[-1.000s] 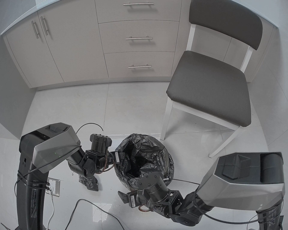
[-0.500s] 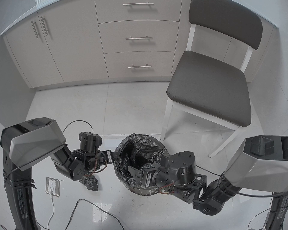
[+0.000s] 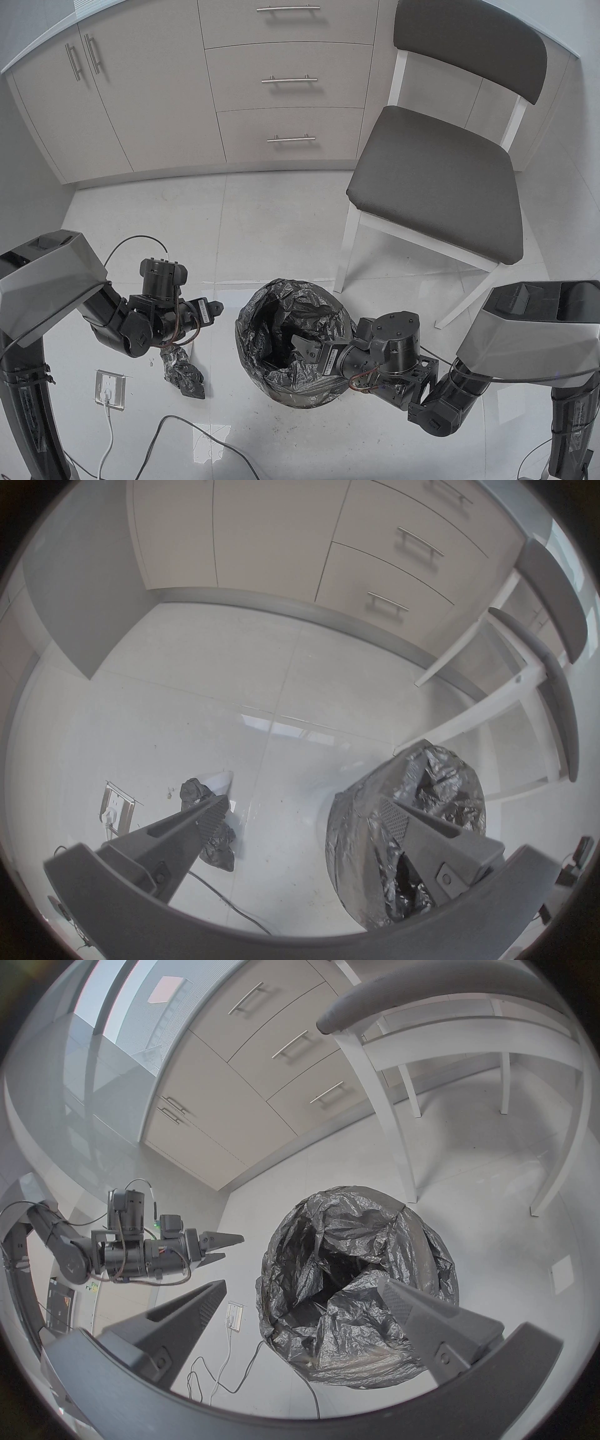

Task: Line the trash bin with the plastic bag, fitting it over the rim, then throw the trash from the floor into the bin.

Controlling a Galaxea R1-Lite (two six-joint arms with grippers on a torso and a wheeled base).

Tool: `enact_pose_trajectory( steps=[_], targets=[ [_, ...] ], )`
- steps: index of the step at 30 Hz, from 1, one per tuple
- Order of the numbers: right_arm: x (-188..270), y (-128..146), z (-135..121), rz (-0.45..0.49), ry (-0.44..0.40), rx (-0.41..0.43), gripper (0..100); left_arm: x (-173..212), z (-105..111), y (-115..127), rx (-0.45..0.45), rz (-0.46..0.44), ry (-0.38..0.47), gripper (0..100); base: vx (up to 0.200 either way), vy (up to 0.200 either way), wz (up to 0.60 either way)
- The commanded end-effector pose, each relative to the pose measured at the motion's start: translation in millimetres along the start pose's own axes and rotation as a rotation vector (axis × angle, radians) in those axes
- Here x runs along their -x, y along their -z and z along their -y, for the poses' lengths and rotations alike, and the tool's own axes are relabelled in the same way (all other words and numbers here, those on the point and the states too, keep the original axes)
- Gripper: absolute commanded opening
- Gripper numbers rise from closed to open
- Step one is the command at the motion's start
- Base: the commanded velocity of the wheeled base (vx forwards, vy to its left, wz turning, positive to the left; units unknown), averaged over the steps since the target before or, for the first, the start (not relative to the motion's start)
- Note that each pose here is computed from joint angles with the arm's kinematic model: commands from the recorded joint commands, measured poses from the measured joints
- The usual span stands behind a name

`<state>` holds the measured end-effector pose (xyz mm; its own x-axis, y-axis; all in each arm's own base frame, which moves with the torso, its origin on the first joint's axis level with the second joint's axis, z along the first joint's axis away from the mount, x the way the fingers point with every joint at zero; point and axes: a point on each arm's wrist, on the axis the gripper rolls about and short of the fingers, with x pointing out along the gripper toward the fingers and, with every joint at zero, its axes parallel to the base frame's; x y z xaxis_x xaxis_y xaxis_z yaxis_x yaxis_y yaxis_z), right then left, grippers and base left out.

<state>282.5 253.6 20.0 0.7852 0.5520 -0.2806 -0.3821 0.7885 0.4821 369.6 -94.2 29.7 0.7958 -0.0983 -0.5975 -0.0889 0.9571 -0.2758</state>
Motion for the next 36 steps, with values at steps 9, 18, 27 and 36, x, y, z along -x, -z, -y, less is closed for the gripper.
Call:
enact_pose_trajectory(
  steps=[9,18,27,36],
  targets=[
    [-7,7,12,-0.014,0.029,-0.004,100,-78,-46,-64,0.119,-0.034,-0.156,100,0.000,0.000,0.00],
    [-11,11,14,-0.017,0.033,-0.003,100,-125,-49,-66,0.130,-0.014,-0.151,100,0.000,0.000,0.00],
    [-12,14,15,-0.022,0.035,-0.002,100,-154,-53,-66,0.132,-0.055,-0.175,100,0.000,0.000,0.00],
    [-13,14,16,-0.022,0.036,-0.003,100,-175,-65,-29,0.123,-0.196,-0.235,100,0.000,0.000,0.00]
  ],
)
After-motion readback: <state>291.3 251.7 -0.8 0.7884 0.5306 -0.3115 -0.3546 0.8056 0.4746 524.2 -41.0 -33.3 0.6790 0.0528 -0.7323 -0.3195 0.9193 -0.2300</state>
